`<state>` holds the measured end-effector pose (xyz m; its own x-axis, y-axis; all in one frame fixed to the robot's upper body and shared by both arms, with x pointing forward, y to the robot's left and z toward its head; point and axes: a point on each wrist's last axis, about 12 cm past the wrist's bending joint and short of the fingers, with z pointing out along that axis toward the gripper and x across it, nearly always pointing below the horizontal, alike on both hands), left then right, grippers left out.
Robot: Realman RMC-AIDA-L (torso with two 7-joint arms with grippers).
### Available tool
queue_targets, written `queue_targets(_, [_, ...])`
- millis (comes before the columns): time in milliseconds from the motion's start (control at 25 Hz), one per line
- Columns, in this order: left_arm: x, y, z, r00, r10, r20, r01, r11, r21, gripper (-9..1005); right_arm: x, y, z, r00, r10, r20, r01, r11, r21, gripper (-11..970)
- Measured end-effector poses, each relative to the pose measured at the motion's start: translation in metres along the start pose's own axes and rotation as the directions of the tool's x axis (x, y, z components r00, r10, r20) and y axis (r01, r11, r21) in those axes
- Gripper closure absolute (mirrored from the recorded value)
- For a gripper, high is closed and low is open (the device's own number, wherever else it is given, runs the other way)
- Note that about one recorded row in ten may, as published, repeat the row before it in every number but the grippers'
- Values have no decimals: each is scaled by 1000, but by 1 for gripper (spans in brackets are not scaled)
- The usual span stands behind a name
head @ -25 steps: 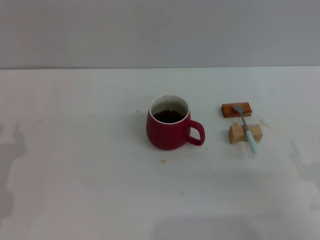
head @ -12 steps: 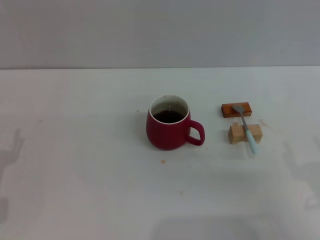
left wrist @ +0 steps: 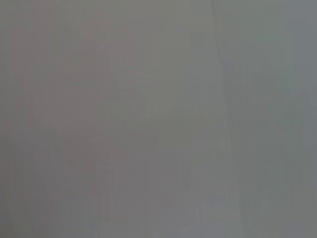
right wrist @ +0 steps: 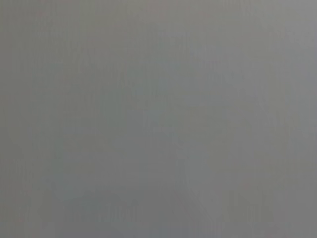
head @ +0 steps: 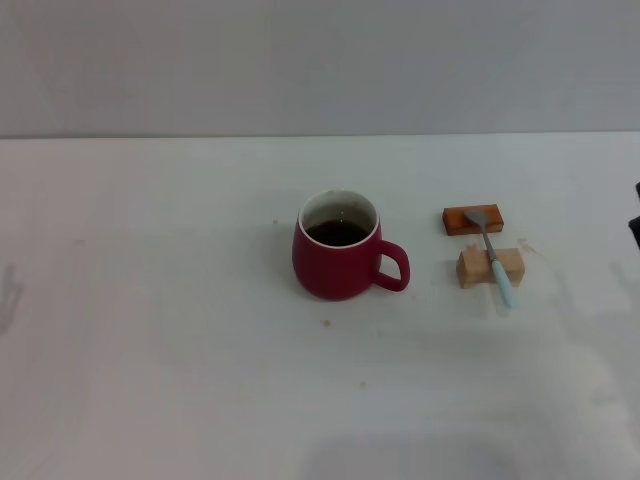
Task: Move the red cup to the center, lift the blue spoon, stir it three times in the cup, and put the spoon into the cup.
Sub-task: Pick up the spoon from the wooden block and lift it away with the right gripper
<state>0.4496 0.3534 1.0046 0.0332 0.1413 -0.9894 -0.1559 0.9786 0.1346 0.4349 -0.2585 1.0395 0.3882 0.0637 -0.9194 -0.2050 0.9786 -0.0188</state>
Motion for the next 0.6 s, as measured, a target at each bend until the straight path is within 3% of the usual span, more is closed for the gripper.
queue_targets(600, [2,-3,9,1000,-3,-29,3,1000,5,147,21,14,-6,984,-3,-178,-15,995,-100,243])
